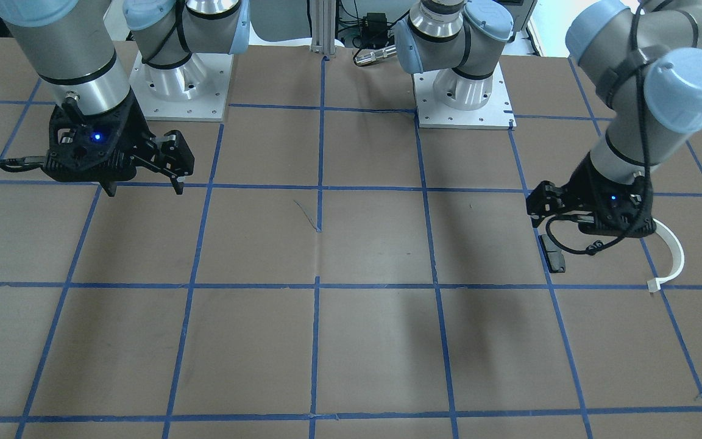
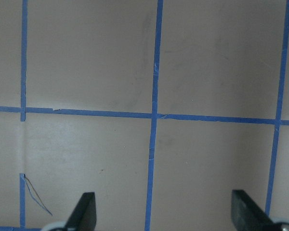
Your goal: Place bearing gear from tray to pile
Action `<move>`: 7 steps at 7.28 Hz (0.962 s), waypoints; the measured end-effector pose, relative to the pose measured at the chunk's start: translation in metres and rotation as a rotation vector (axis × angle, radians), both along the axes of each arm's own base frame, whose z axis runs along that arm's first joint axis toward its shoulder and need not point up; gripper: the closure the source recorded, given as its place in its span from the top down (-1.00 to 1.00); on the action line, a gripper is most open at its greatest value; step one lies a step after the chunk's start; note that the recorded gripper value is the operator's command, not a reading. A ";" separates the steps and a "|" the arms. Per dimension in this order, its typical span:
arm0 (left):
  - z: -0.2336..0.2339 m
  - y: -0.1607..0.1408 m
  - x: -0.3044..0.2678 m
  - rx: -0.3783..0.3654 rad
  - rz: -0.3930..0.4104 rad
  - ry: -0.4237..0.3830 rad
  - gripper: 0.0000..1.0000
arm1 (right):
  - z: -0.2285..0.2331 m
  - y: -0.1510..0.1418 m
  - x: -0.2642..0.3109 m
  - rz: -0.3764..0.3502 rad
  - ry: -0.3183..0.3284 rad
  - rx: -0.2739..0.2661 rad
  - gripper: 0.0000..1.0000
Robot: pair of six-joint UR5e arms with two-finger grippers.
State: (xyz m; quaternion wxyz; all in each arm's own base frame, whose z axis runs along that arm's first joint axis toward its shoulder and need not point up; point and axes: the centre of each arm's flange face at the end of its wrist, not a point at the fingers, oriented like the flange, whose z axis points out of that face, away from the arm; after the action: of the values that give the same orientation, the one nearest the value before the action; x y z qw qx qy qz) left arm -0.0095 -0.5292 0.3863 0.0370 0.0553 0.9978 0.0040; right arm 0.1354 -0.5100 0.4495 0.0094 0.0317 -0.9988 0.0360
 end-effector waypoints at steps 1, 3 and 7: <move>0.017 0.011 -0.038 -0.025 -0.021 0.015 1.00 | 0.000 0.000 0.000 0.000 0.000 -0.001 1.00; 0.043 0.038 -0.090 -0.037 -0.053 0.055 1.00 | 0.000 0.000 0.000 -0.001 -0.001 -0.002 1.00; 0.064 0.073 -0.118 -0.014 -0.005 0.091 1.00 | 0.013 0.004 -0.004 -0.010 0.000 -0.008 1.00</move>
State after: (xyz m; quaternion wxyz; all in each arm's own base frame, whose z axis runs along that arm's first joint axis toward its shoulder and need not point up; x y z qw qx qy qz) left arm -0.1279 -0.4565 0.4504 -0.0081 0.0576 0.9983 -0.0056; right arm 0.1310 -0.5060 0.4623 0.0095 0.0269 -0.9988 0.0400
